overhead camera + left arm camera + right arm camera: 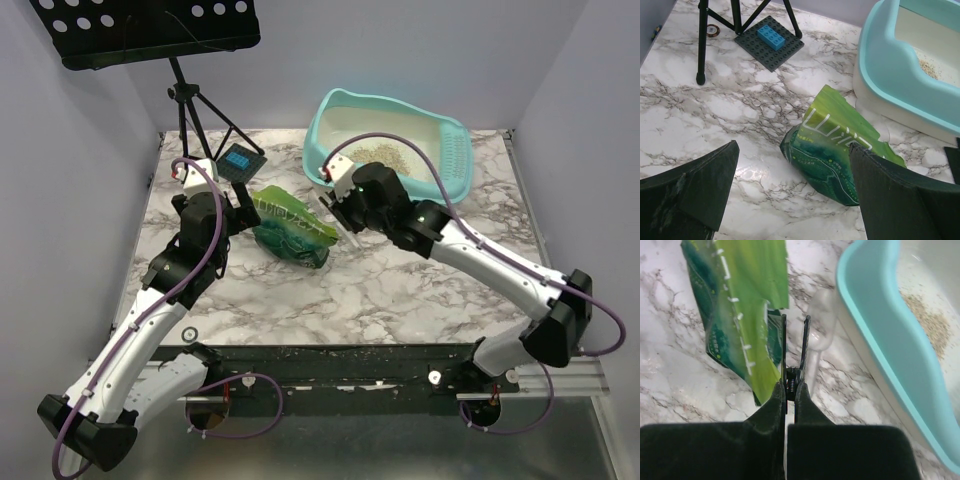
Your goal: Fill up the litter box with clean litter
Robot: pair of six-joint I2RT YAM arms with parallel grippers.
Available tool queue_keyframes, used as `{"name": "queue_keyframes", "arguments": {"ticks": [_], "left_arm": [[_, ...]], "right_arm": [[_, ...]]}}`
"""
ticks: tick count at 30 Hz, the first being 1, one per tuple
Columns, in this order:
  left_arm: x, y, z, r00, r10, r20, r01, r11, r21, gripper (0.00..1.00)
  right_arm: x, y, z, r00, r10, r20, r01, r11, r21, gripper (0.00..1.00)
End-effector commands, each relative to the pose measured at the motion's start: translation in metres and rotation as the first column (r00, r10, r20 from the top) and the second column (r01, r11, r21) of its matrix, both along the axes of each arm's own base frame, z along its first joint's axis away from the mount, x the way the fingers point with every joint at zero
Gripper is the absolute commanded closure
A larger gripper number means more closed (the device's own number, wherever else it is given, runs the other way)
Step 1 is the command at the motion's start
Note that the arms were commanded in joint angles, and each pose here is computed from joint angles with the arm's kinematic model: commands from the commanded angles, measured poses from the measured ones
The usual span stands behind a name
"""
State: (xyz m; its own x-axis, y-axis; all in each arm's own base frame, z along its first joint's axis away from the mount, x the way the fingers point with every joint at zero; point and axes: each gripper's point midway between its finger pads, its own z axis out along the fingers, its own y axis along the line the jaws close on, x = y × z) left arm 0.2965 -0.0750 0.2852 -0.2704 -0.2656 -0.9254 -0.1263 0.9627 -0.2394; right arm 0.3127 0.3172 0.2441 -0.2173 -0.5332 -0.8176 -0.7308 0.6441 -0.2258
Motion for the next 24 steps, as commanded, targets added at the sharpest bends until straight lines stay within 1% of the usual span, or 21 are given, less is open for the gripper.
{"name": "queue_keyframes", "arguments": {"ticks": [1,5,7,9,12,14,19,24], "left_arm": [[-0.002,-0.003,0.007,0.999,-0.018,0.027,0.019,0.999,-0.026,0.01],[-0.002,-0.006,0.007,0.999,-0.032,0.025,0.033,0.999,-0.031,0.01],[-0.003,-0.007,0.008,0.999,-0.038,0.031,0.039,0.999,-0.036,0.01],[-0.004,-0.008,0.008,0.998,-0.044,0.033,0.045,0.998,-0.039,0.01],[-0.002,-0.009,0.006,0.999,-0.047,0.027,0.048,0.998,-0.037,0.01],[-0.001,-0.011,0.005,0.998,-0.056,0.022,0.057,0.998,-0.041,0.01],[-0.002,-0.018,0.003,0.996,-0.088,0.015,0.088,0.995,-0.055,0.01],[-0.002,-0.019,0.003,0.995,-0.094,0.015,0.095,0.994,-0.06,0.01]], "right_arm": [[-0.004,-0.051,0.014,0.981,-0.191,0.041,0.191,0.982,0.005,1.0],[-0.01,-0.1,-0.001,0.935,-0.354,-0.018,0.354,0.935,0.0,1.0],[-0.009,-0.131,-0.019,0.873,-0.481,-0.082,0.482,0.876,-0.005,0.99],[-0.008,-0.161,-0.029,0.8,-0.585,-0.136,0.592,0.806,0.017,1.0],[-0.013,-0.196,-0.044,0.697,-0.685,-0.213,0.71,0.7,0.077,1.0],[-0.018,-0.212,-0.062,0.65,-0.716,-0.256,0.752,0.655,0.077,1.0],[-0.028,-0.243,-0.091,0.507,-0.803,-0.314,0.854,0.516,0.06,0.99],[-0.035,-0.271,-0.118,0.35,-0.865,-0.359,0.931,0.362,0.036,1.0]]}}
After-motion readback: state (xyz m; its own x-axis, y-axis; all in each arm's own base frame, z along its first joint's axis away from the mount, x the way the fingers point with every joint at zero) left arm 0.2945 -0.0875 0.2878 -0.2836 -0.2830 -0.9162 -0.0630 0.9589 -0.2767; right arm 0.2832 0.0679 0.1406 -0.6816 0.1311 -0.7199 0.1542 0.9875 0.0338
